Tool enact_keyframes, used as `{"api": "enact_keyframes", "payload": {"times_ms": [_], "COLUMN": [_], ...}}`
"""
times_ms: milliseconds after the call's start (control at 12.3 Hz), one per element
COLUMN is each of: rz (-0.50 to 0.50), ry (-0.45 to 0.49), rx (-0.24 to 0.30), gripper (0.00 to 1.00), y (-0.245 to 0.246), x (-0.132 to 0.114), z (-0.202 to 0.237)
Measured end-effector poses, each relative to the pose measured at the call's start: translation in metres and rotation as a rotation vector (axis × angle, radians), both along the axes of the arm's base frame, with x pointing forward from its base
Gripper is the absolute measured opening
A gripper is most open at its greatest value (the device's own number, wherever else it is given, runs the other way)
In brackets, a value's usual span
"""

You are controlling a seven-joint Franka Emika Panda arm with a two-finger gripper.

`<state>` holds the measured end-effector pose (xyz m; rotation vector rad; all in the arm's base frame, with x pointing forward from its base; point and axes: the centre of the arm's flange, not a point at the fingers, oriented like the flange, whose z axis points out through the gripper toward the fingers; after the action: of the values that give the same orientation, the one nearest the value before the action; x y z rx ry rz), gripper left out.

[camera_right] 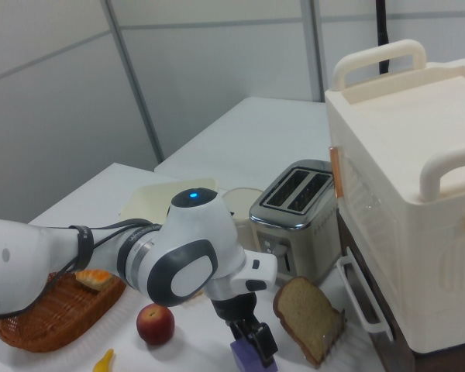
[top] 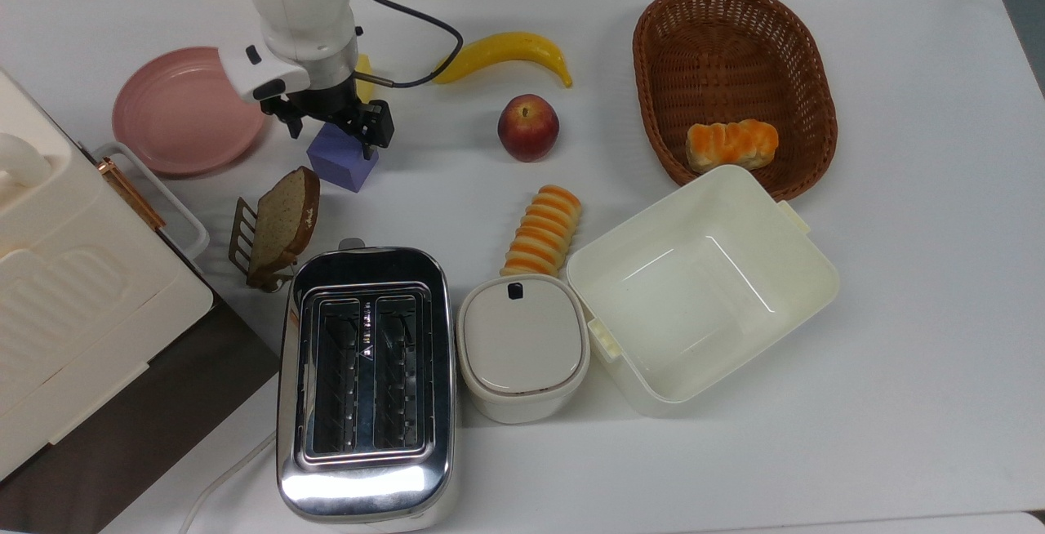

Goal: Put the purple cube on a plate
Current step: 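Lower the gripper and close it on the purple cube, then lift the purple cube and carry it over the pink plate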

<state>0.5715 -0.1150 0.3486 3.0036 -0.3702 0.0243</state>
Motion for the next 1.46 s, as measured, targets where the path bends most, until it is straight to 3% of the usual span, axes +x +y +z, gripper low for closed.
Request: {"api": "enact_keyframes", "payload": {"times_ms": [244, 487, 569, 650, 731, 1056, 1218, 1462], "rz": [0.002, 0.002, 0.003, 0.003, 0.003, -0.002, -0.027, -0.102], "ry": [0.002, 0.006, 0.007, 0.007, 0.003, -0.012, -0.075, -0.15], "rx": [0.0, 0.001, 0.001, 0.001, 0.0, -0.003, -0.012, -0.026], "gripper": [1.0, 0.93, 0.84, 0.66, 0.57, 0.56, 0.56, 0.56], "y": [0.0, 0.0, 0.0, 0.0, 0.0, -0.003, -0.016, -0.053], "x": [0.002, 0.002, 0.002, 0.002, 0.003, 0.005, 0.004, -0.019], "z": [-0.007, -0.01, -0.011, -0.011, -0.009, -0.002, 0.036, 0.1]}}
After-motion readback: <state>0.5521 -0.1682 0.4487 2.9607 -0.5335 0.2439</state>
